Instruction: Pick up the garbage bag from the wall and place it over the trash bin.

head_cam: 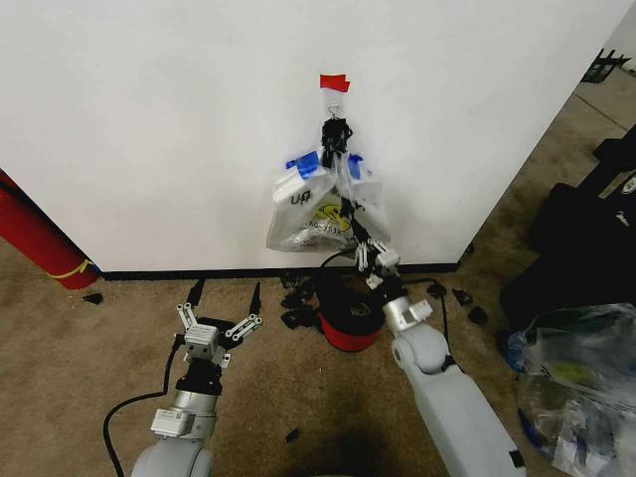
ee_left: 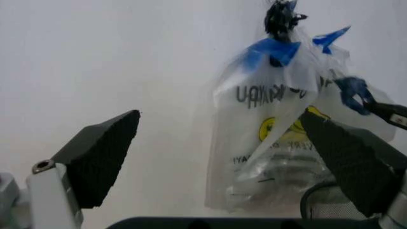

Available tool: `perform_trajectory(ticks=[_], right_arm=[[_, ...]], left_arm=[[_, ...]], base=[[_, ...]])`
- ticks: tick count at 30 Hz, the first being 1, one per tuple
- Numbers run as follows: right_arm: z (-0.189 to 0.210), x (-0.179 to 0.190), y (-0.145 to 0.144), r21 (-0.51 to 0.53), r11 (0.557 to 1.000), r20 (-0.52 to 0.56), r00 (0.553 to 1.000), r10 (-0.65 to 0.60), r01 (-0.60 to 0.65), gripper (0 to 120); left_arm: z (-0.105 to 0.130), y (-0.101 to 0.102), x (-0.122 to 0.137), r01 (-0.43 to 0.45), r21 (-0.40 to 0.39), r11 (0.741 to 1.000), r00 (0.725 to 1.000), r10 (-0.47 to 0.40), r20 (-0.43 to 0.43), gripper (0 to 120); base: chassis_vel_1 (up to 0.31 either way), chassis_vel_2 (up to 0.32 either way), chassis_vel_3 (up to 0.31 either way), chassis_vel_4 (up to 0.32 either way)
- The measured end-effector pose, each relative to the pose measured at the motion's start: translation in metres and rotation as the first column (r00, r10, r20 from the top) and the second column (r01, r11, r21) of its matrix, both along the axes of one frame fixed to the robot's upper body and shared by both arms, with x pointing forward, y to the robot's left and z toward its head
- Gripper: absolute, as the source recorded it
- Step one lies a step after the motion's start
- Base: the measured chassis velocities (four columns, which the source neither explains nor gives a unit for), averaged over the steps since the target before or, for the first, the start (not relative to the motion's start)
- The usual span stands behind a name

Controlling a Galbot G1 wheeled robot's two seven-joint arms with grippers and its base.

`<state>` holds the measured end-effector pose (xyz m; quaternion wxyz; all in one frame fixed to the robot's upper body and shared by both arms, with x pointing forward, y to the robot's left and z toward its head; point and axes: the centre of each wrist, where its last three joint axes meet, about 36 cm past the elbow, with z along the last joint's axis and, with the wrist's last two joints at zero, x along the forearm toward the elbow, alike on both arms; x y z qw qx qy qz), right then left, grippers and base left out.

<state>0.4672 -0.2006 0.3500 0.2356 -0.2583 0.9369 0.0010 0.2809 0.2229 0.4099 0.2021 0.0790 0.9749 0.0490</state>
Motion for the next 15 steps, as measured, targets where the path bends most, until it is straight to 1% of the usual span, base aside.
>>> perform_trajectory(ticks=[2, 3, 8, 10, 15], right_arm=[[-0.007, -0.016, -0.016, -0.025, 0.999, -0.008, 0.999, 0.038, -0.038, 0], [-0.007, -0.016, -0.016, -0.025, 0.999, -0.008, 0.999, 0.038, -0.038, 0], [-0.021, -0.049, -0.042, -0.069, 0.995, -0.039, 0.997, 0.069, -0.071, 0], [-0.023, -0.054, -0.045, -0.074, 0.995, -0.044, 0.997, 0.069, -0.072, 0], [-0.040, -0.088, -0.063, -0.104, 0.991, -0.082, 0.994, 0.071, -0.080, 0]], left_arm=[[0.003, -0.001, -0.004, 0.000, 0.000, 1.000, 1.000, 0.000, 0.005, 100], [0.003, -0.001, -0.004, 0.000, 0.000, 1.000, 1.000, 0.000, 0.005, 100], [0.003, -0.004, -0.009, -0.003, -0.004, 1.000, 1.000, 0.003, 0.011, 100], [0.003, -0.004, -0.010, -0.004, -0.004, 1.000, 1.000, 0.004, 0.012, 100], [0.003, -0.008, -0.015, -0.007, -0.010, 1.000, 1.000, 0.007, 0.019, 100]], base=[[0.000, 0.000, 0.000, 0.000], [0.000, 0.000, 0.000, 0.000], [0.000, 0.000, 0.000, 0.000], [0.000, 0.000, 0.000, 0.000], [0.000, 0.000, 0.000, 0.000]])
